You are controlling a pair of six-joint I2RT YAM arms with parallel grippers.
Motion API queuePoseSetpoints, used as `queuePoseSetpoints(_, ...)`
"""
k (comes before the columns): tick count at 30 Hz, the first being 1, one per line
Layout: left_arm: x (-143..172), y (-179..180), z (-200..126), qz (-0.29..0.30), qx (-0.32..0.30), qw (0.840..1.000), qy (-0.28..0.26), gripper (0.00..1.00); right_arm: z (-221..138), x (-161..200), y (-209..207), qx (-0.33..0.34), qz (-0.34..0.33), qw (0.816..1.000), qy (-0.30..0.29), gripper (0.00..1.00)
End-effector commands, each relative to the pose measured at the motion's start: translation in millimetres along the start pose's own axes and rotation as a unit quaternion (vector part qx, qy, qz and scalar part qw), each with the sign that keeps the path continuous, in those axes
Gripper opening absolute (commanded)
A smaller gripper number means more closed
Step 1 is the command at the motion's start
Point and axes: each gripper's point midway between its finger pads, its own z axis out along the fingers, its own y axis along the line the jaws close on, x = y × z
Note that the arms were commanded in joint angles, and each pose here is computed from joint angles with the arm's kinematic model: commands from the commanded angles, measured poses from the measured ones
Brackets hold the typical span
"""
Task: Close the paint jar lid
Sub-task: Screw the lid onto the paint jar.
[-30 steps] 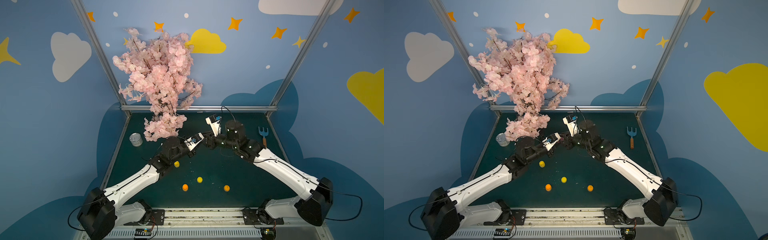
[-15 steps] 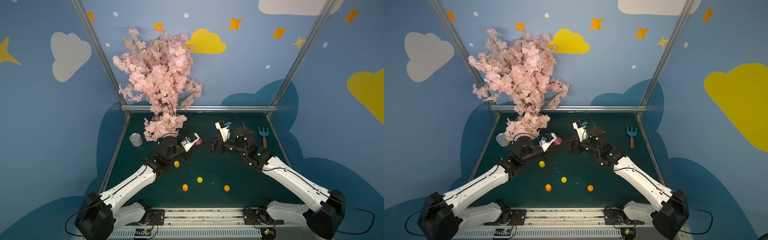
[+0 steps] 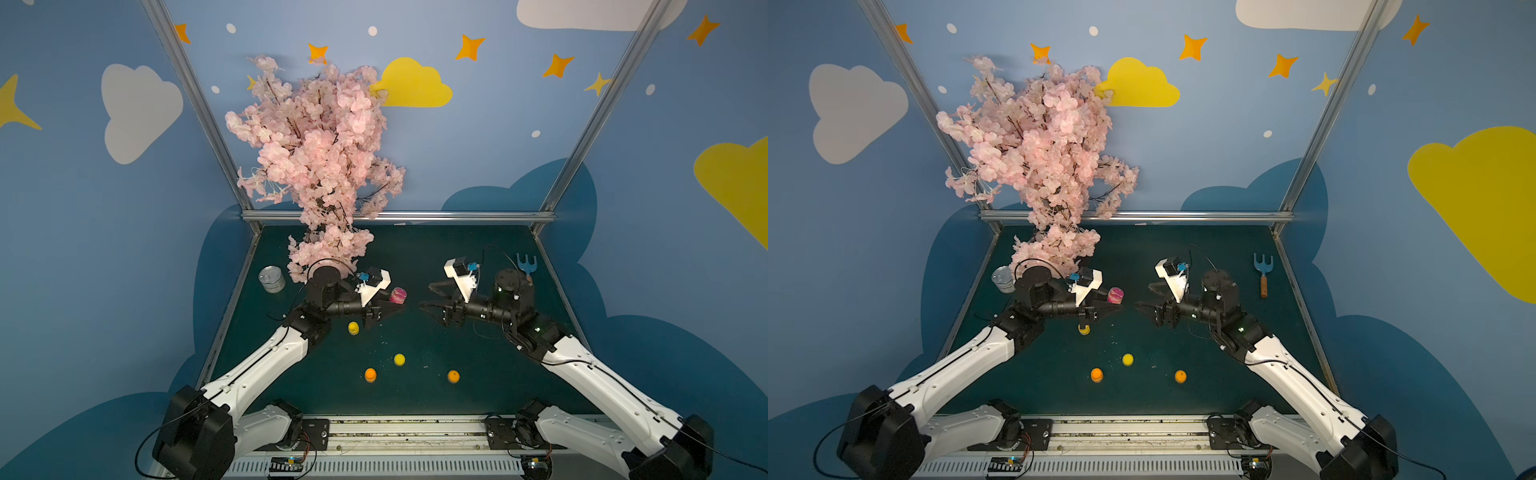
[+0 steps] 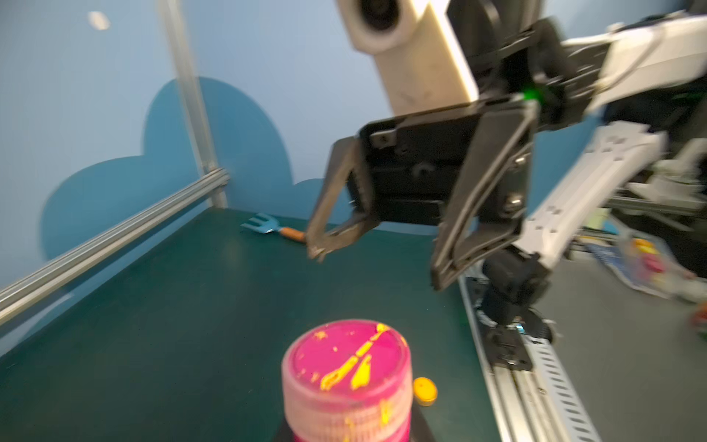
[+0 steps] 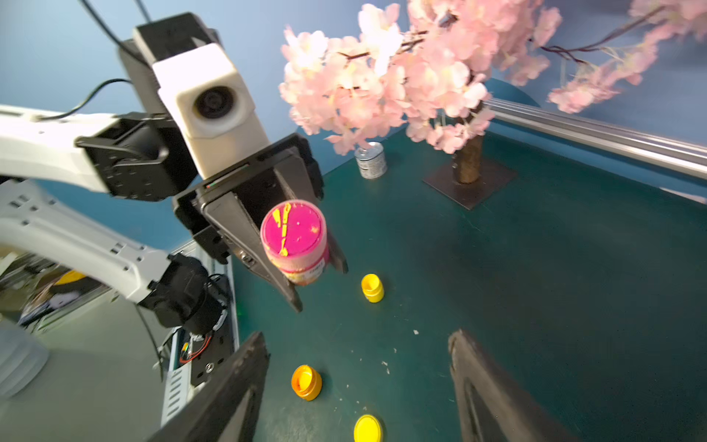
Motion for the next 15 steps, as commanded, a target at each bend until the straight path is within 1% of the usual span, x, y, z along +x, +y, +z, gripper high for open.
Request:
queuePoseSetpoints(1, -13.2, -38.6, -0.1, 0.002, 0.120, 0.993, -0.011, 0.12, -6.9, -32.2, 36.2, -0.092, -0.085, 0.990, -0.058, 0.72)
queuePoseSetpoints(4, -9.3, -39.3, 2.4, 0.001, 0.125, 0.992, -0.004, 0.12, -4.2, -39.2, 45.6, -0.129, -0.085, 0.987, -0.055, 0.66)
queuePoseSetpoints(5, -10.1, -39.0, 2.7, 0.003, 0.124, 0.992, -0.004, 0.12, -3.4, -40.2, 47.8, -0.138, -0.085, 0.985, -0.051, 0.65)
queuePoseSetpoints(10, -10.8, -38.0, 4.2, 0.010, 0.120, 0.993, -0.005, 0.12, 3.8, -38.5, 52.2, -0.167, -0.072, 0.983, -0.029, 0.65)
queuePoseSetpoints(15, -12.1, -36.8, 4.5, 0.014, 0.120, 0.993, -0.007, 0.12, 12.4, -34.9, 58.6, -0.185, -0.075, 0.980, -0.023, 0.65)
